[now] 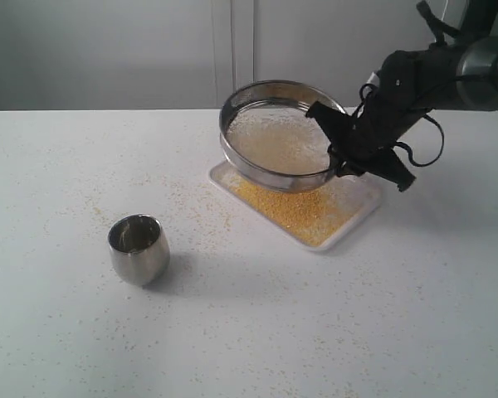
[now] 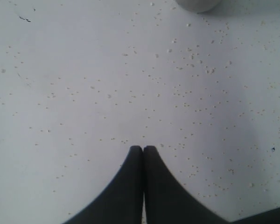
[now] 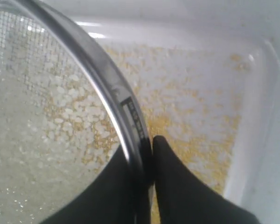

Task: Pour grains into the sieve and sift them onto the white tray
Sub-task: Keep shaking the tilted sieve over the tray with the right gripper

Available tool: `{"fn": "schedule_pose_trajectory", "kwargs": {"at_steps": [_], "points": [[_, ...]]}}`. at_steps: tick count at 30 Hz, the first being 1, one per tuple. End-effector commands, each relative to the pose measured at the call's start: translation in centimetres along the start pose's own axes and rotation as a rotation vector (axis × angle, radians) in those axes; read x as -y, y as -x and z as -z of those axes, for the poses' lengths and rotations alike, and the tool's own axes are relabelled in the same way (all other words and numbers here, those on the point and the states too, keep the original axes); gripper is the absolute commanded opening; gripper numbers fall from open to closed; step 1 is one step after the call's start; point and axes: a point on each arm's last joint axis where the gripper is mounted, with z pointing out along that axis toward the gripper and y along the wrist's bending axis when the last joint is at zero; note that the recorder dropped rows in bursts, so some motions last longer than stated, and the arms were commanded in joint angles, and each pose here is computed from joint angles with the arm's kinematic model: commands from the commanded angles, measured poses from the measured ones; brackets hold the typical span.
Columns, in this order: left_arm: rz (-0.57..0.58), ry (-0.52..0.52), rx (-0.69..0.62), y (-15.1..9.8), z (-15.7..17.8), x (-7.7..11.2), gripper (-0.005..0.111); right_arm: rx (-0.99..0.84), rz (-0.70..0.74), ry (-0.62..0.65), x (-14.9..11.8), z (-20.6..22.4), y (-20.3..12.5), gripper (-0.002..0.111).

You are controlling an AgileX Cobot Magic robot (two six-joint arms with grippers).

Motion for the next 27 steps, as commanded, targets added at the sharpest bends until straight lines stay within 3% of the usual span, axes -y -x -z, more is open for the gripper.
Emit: {"fn": "schedule_pose_trajectory", "kwargs": {"at_steps": [1, 2, 5, 6, 8, 10, 11, 13, 14, 18, 20, 23, 24, 27], "points": [[0.001, -0.005, -0.006, -0.3, 0.0, 0.1, 0.000, -0.035, 0.022, -0.185, 2.0, 1.9, 0.8, 0.000], [0.001, -0.005, -0.006, -0.3, 0.0, 0.1, 0.000, -0.014, 0.015, -0.182, 1.9, 2.1, 1.0, 0.000], [0.001, -0.005, -0.006, -0.3, 0.0, 0.1, 0.000, 0.069, -0.028, 0.073, -1.5, 0.3, 0.4, 0.000], [0.001, -0.005, -0.006, -0.3, 0.0, 0.1, 0.000, 0.039, -0.040, 0.047, -1.6, 0.0, 0.2, 0.000], [0.001, -0.005, -0.006, -0.3, 0.0, 0.1, 0.000, -0.027, 0.011, -0.148, 0.5, 0.7, 0.5, 0.000], [0.001, -0.005, -0.006, -0.3, 0.0, 0.1, 0.000, -0.024, 0.042, -0.253, 2.0, 1.7, 1.1, 0.000], [0.001, -0.005, -0.006, -0.3, 0.0, 0.1, 0.000, 0.009, 0.036, -0.209, 1.9, 2.1, 1.4, 0.000], [0.001, -0.005, -0.006, -0.3, 0.0, 0.1, 0.000, 0.050, -0.052, 0.011, -0.3, 1.0, 1.1, 0.000], [0.001, -0.005, -0.006, -0.3, 0.0, 0.1, 0.000, 0.026, -0.095, 0.043, -0.8, 0.6, 0.8, 0.000], [0.001, -0.005, -0.006, -0.3, 0.0, 0.1, 0.000, -0.077, 0.060, -0.198, 1.7, 2.2, 1.2, 0.000], [0.001, -0.005, -0.006, -0.3, 0.0, 0.1, 0.000, -0.024, 0.009, -0.149, 1.4, 2.3, 1.6, 0.000], [0.001, -0.005, -0.006, -0.3, 0.0, 0.1, 0.000, 0.033, -0.073, 0.053, -0.7, 1.1, 1.4, 0.000], [0.001, -0.005, -0.006, -0.3, 0.0, 0.1, 0.000, 0.023, -0.081, 0.067, -0.9, 1.0, 1.3, 0.000], [0.001, -0.005, -0.006, -0.3, 0.0, 0.1, 0.000, -0.064, 0.031, -0.071, 0.5, 1.1, 1.0, 0.000]]}}
